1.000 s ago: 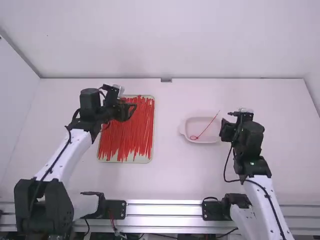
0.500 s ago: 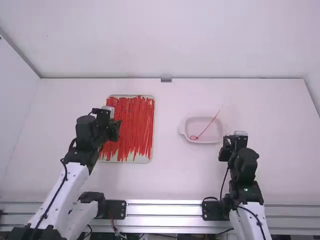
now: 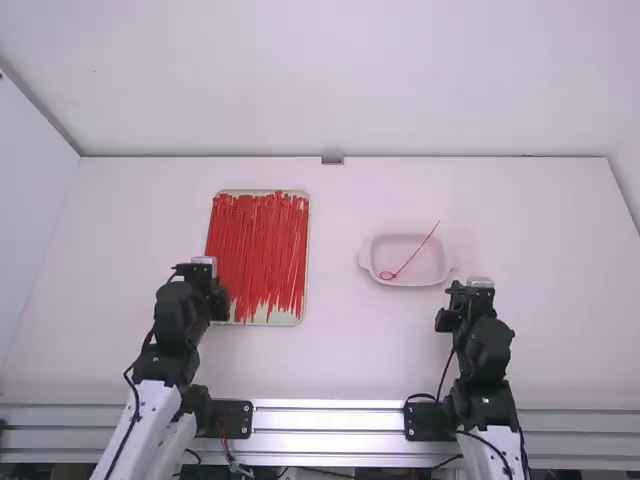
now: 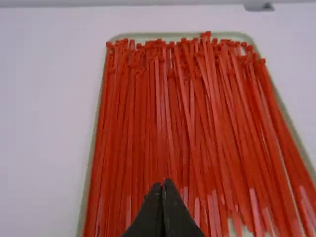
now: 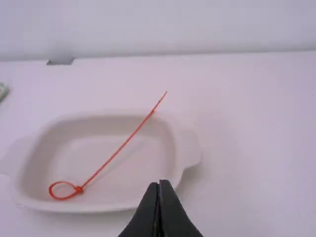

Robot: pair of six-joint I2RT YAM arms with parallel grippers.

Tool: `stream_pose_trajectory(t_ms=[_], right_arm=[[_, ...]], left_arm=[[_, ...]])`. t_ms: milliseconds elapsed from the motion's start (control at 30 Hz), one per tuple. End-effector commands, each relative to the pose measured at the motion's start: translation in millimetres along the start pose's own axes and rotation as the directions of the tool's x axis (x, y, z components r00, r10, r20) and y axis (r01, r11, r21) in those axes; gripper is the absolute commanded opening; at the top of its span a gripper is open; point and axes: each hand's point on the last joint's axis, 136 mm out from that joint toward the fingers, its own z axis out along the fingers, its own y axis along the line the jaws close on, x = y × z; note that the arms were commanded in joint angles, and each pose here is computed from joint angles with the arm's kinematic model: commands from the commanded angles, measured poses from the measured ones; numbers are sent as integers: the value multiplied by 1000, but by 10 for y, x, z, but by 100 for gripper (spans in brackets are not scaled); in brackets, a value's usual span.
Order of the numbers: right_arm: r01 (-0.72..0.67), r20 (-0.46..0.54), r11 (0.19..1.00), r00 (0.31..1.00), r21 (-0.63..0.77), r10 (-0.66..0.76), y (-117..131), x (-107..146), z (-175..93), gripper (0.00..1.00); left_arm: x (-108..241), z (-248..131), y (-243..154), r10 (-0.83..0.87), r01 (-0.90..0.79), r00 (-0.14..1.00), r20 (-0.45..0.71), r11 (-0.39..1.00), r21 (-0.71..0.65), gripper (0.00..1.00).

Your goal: Fasten the cable tie

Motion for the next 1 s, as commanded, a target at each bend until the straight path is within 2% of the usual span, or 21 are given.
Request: stream_pose_trajectory(t_ms=[0, 267, 500, 967], right_arm=[[-2, 22, 1000, 1000, 0, 2, 2, -18, -13, 0], [-1, 120, 1000, 993, 0, 1, 3, -231, -86, 0], [0, 188, 1000, 982, 0, 0, 4, -375, -148, 0], [0, 192, 1000, 981, 0, 0, 4, -382, -152, 0]], left_arm=[[121, -10, 20, 2, -2, 1000, 5, 1000, -14, 0], [460, 1, 21, 3, -2, 1000, 13, 1000, -14, 0], [232, -76, 20, 4, -2, 993, 118, 1000, -14, 0], [-147, -267, 16, 6, -2, 954, 300, 1000, -14, 0]])
